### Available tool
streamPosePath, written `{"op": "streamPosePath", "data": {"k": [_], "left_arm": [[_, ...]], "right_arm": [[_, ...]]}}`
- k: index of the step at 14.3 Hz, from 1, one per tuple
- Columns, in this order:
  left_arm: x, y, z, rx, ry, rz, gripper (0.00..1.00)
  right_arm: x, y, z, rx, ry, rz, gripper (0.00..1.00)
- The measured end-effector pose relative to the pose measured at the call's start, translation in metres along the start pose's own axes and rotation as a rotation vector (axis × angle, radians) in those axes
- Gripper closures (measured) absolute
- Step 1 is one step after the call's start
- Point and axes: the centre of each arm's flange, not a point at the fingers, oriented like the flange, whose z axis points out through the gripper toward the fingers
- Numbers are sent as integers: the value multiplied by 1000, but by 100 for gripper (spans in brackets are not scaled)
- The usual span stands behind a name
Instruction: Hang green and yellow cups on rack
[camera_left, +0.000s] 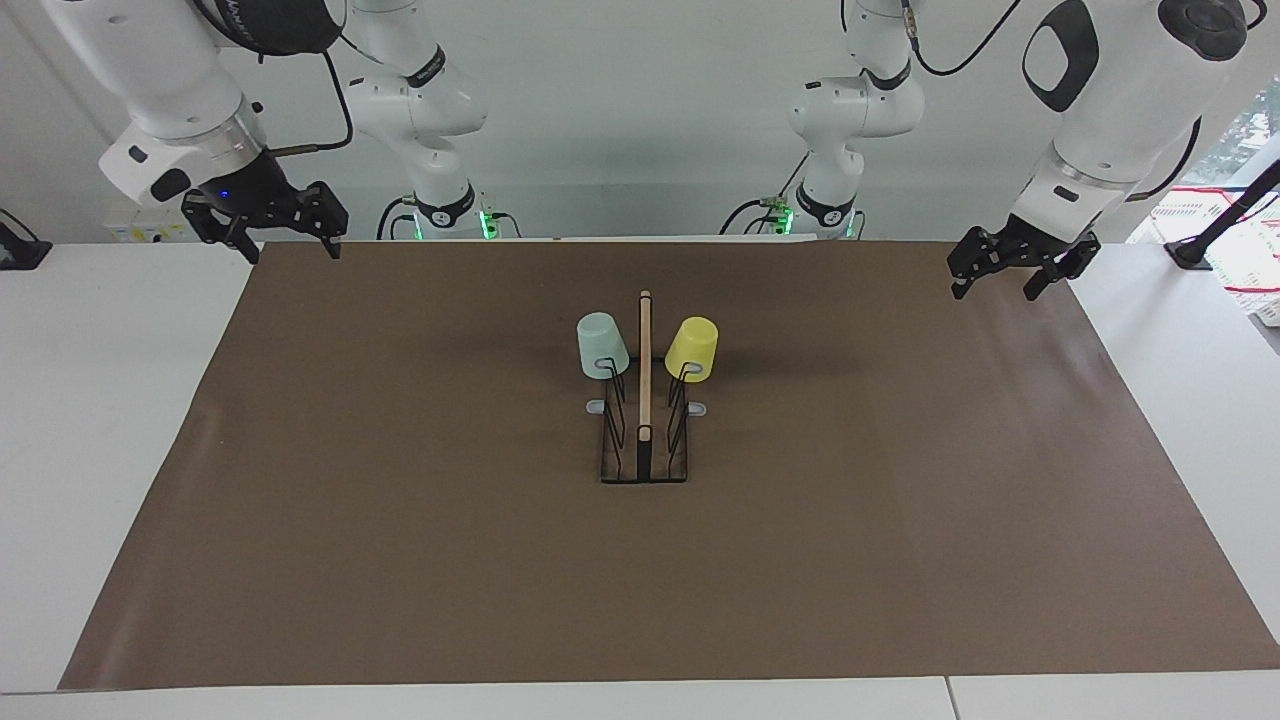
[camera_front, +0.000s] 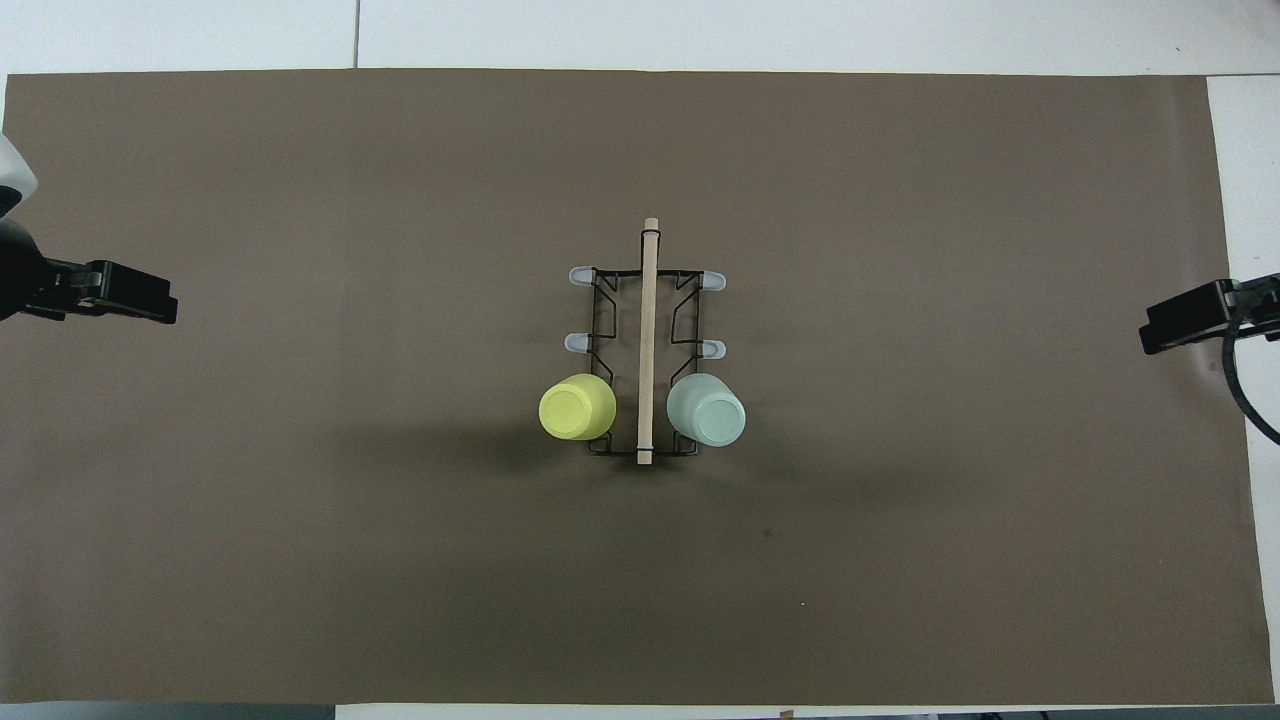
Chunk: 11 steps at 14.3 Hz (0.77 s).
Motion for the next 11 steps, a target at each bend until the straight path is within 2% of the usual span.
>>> {"op": "streamPosePath", "data": {"k": [11], "left_arm": [[0,0,0,0,0,0,0]], "right_arm": [[5,26,8,3,18,79,0]]}}
